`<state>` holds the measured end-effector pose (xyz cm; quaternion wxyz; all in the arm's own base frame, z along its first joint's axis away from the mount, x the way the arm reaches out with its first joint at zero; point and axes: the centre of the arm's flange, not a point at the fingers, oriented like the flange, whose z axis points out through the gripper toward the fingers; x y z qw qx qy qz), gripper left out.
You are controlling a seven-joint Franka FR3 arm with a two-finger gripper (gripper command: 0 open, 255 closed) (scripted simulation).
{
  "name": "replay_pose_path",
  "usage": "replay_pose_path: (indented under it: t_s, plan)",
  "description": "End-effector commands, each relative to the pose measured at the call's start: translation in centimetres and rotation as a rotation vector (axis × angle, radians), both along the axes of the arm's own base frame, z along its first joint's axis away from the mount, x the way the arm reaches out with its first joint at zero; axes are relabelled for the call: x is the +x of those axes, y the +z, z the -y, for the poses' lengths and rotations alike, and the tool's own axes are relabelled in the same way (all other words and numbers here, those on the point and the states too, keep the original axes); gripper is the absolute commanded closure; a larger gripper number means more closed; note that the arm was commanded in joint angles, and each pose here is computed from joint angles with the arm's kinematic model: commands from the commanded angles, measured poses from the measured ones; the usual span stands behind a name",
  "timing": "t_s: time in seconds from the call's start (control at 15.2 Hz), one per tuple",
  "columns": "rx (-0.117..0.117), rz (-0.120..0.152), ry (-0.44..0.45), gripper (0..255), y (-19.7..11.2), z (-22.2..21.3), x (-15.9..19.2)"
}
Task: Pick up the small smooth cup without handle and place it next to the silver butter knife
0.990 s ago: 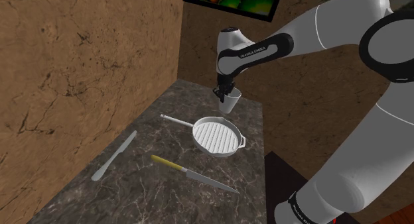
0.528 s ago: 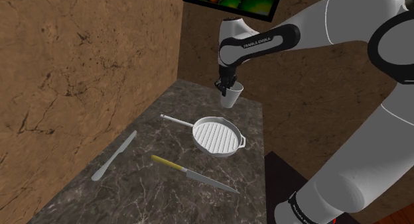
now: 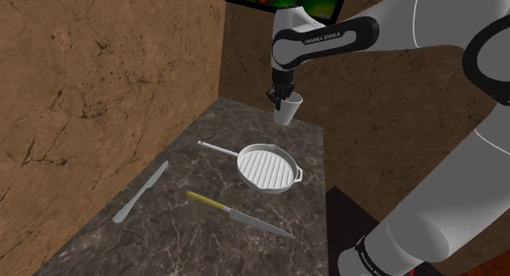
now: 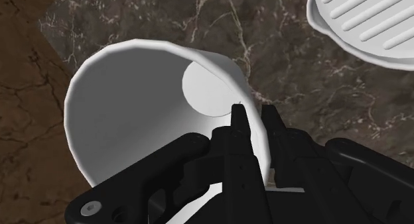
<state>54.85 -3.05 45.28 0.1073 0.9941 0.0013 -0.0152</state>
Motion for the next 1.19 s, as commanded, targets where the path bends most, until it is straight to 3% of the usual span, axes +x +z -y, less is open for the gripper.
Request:
replay_pose_path:
  t_s: [0.0, 1.12]
  plan:
    - [0.000, 0.000, 0.000, 255, 1.1, 0.1, -0.1]
    - [0.000, 0.000, 0.000, 255, 10.0, 0.1, -0.1]
